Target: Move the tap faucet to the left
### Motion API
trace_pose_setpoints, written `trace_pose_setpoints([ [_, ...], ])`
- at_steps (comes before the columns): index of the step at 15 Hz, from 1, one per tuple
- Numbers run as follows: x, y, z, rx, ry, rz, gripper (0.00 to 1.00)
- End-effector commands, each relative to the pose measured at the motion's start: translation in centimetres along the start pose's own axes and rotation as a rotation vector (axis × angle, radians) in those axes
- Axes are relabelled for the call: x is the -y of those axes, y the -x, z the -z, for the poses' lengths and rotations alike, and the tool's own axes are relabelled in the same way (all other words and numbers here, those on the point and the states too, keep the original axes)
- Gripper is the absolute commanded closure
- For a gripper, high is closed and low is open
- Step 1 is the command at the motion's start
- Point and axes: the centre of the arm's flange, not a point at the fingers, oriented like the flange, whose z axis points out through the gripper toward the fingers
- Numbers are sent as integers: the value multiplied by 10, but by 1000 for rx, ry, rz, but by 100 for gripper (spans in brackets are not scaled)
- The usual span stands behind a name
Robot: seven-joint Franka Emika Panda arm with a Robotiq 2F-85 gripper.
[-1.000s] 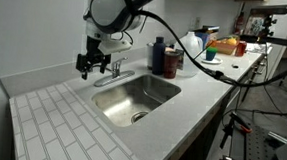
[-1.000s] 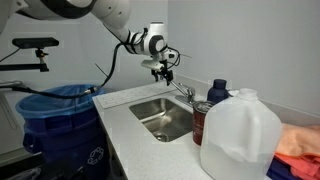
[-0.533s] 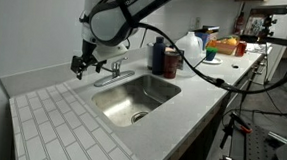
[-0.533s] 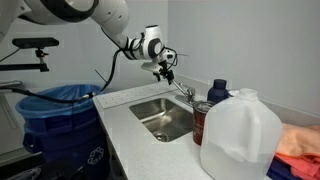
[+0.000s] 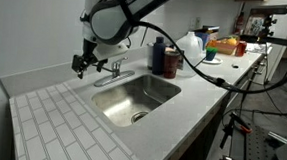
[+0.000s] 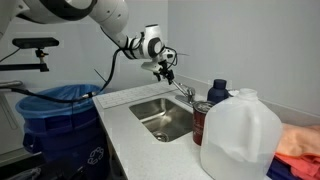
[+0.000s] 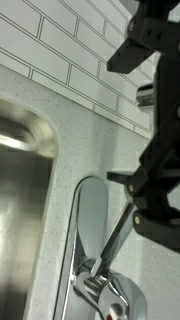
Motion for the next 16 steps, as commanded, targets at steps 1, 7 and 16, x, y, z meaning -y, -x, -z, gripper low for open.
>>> trace_pose_setpoints([
  [1,-19,11,31,75,-3,-15,0],
  [7,-42,47,88,163,-15,-23,0],
  [16,-78,114,169,128,13,-52,0],
])
